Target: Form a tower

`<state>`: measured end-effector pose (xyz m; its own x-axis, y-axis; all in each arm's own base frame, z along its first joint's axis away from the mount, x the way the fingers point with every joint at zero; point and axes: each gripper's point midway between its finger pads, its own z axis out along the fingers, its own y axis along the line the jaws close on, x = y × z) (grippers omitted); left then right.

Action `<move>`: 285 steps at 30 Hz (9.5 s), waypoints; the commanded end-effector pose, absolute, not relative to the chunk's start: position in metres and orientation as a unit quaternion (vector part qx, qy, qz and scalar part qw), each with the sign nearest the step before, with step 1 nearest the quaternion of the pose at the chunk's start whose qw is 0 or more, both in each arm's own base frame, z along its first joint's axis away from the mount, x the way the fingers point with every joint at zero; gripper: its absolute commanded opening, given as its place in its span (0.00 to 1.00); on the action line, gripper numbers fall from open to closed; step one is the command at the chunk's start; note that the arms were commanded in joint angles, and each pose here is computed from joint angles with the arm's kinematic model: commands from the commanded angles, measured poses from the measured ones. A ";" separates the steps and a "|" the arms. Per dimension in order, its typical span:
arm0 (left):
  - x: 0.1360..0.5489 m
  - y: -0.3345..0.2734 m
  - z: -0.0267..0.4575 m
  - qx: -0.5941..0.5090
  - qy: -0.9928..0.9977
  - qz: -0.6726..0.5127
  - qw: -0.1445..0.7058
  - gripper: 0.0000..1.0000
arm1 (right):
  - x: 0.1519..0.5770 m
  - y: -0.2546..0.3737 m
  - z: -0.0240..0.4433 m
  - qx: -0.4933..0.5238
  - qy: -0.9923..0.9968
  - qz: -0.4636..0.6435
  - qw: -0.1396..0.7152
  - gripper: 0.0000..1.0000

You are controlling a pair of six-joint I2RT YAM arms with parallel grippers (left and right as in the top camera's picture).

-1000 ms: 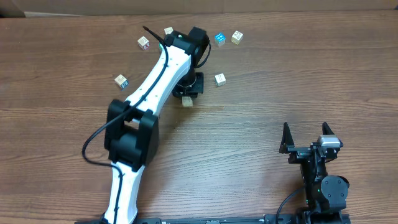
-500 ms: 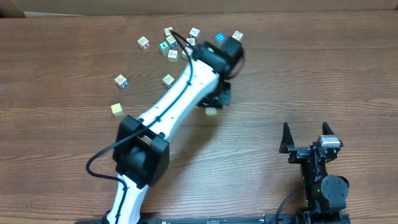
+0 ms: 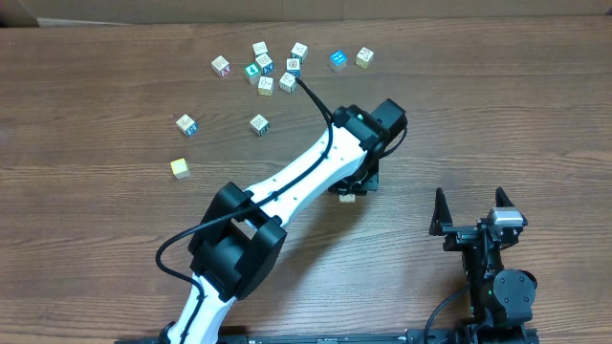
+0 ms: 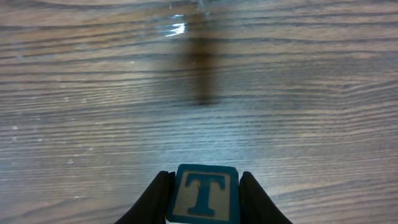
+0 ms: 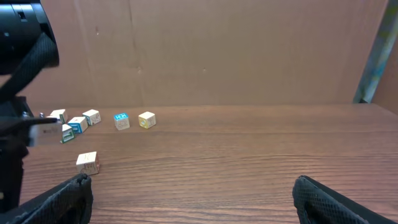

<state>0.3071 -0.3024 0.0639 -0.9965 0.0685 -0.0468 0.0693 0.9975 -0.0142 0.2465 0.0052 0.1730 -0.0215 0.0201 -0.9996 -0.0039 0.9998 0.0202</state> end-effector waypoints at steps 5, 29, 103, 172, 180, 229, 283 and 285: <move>0.305 -0.312 0.057 0.021 0.999 -0.018 0.041 0.04 | 0.246 0.005 0.171 0.006 0.713 0.007 0.701 1.00; 0.302 -0.318 0.025 0.017 0.998 -0.031 0.053 0.13 | 0.246 0.005 0.171 0.006 0.713 0.007 0.701 1.00; 0.304 -0.323 0.026 -0.005 0.998 -0.042 0.056 0.10 | 0.246 0.005 0.171 0.006 0.713 0.007 0.701 1.00; 0.314 -0.315 0.036 0.028 0.997 -0.041 0.060 1.00 | 0.246 0.005 0.171 0.006 0.713 0.007 0.701 1.00; 0.332 -0.307 0.072 0.050 0.995 -0.042 0.070 1.00 | 0.246 0.005 0.171 0.006 0.713 0.007 0.701 1.00; 0.458 -0.158 0.133 -0.073 0.982 0.017 0.172 0.99 | 0.246 0.005 0.171 0.006 0.713 0.007 0.701 1.00; 0.485 -0.122 0.049 -0.030 0.987 0.051 0.152 0.63 | 0.246 0.005 0.171 0.006 0.713 0.007 0.701 1.00; 0.486 -0.120 0.048 -0.048 0.986 0.050 0.152 0.63 | 0.246 0.005 0.171 0.006 0.713 0.007 0.701 1.00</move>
